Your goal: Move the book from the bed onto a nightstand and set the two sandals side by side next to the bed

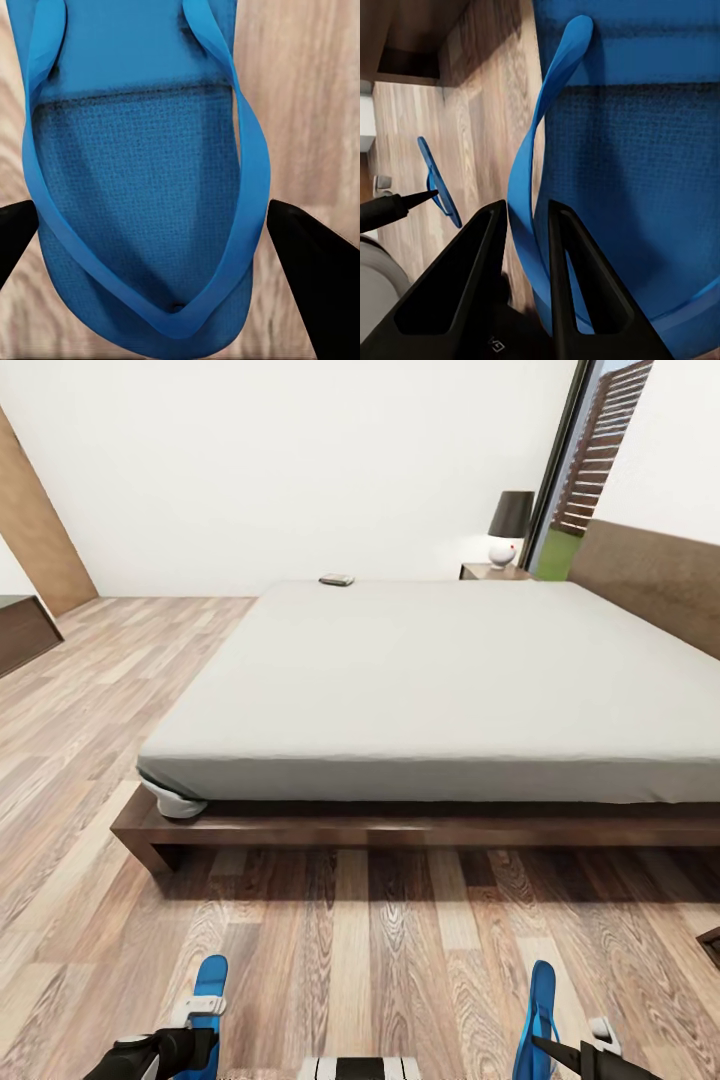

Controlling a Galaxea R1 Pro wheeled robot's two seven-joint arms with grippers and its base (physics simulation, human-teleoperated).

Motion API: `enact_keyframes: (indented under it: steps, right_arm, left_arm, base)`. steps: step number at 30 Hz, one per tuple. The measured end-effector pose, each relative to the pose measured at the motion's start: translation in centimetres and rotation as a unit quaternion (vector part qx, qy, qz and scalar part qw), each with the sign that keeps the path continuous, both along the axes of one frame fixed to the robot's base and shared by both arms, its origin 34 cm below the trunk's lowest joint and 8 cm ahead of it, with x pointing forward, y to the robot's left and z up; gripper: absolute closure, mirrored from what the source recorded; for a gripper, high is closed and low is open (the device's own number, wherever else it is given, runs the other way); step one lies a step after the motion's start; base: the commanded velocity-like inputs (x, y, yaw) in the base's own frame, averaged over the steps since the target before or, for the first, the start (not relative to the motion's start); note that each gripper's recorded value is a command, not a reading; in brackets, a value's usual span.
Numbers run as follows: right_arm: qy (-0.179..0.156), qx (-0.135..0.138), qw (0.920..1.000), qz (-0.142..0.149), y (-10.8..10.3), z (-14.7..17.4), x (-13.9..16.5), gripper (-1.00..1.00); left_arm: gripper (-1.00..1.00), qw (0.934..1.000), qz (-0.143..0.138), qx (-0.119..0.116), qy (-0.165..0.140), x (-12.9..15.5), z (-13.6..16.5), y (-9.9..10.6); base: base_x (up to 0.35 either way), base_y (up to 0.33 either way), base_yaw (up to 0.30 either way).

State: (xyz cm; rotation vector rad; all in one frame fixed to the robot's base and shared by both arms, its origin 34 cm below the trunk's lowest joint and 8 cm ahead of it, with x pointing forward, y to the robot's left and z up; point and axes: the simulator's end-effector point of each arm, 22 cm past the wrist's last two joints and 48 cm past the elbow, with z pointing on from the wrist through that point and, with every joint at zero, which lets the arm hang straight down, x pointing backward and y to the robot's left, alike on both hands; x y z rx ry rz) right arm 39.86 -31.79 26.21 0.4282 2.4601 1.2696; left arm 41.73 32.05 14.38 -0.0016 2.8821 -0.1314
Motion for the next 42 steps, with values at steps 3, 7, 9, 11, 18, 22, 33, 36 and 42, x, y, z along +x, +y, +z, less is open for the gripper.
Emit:
enact_keyframes:
  steps: [3, 7, 9, 11, 18, 22, 33, 36, 42]
  right_arm:
    - [0.006, 0.000, 1.0000, 0.000, 0.0, -0.4, -0.3, 1.00]
    - [0.014, 0.001, 0.9999, 0.000, 0.1, -1.0, -0.7, 1.00]
    - [0.018, 0.001, 0.9998, 0.000, 0.1, -1.2, -0.9, 1.00]
    - [0.022, 0.001, 0.9997, 0.000, 0.1, -1.5, -1.1, 1.00]
    - [0.037, 0.001, 0.9993, 0.000, 0.1, -2.4, -1.9, 1.00]
    - [0.038, 0.002, 0.9993, 0.000, 0.1, -2.5, -1.9, 1.00]
    - [0.036, 0.002, 0.9993, -0.001, 0.0, -2.4, -1.8, 1.00]
    - [0.036, 0.005, 0.9993, -0.004, 0.0, -2.3, -1.6, 1.00]
    - [0.014, 0.004, 0.9999, -0.004, -1.8, 1.3, 4.7, 1.00]
  left_arm:
    - [1.00, 1.0000, 0.000, 0.000, 0.006, -0.5, -0.4, 0.0]
    - [1.00, 0.9999, 0.000, 0.000, 0.014, -1.0, -1.0, 0.0]
    - [1.00, 0.9999, 0.001, 0.001, 0.016, -1.1, -1.2, 0.1]
    - [1.00, 0.9999, 0.001, 0.004, 0.011, -0.4, -1.1, 0.5]
    - [1.00, 0.9986, 0.018, 0.024, 0.043, 2.0, 0.1, 2.6]
    - [1.00, 0.9984, 0.026, 0.029, 0.042, 4.1, 1.2, 3.2]
    - [1.00, 0.9989, 0.026, 0.037, 0.013, 8.0, 2.6, 3.6]
    - [1.00, 0.9988, 0.025, 0.041, 0.008, 8.2, 2.6, 3.6]
    - [1.00, 0.9991, 0.023, 0.034, 0.007, 8.2, 2.4, 2.4]
  base:
    - [0.000, 0.000, 0.000]
    - [0.000, 0.000, 0.000]
    - [0.000, 0.000, 0.000]
    - [0.000, 0.000, 0.000]
    - [0.000, 0.000, 0.000]
    - [0.000, 0.000, 0.000]
    - [0.000, 0.000, 0.000]
    - [0.000, 0.000, 0.000]
    - [0.000, 0.000, 0.000]
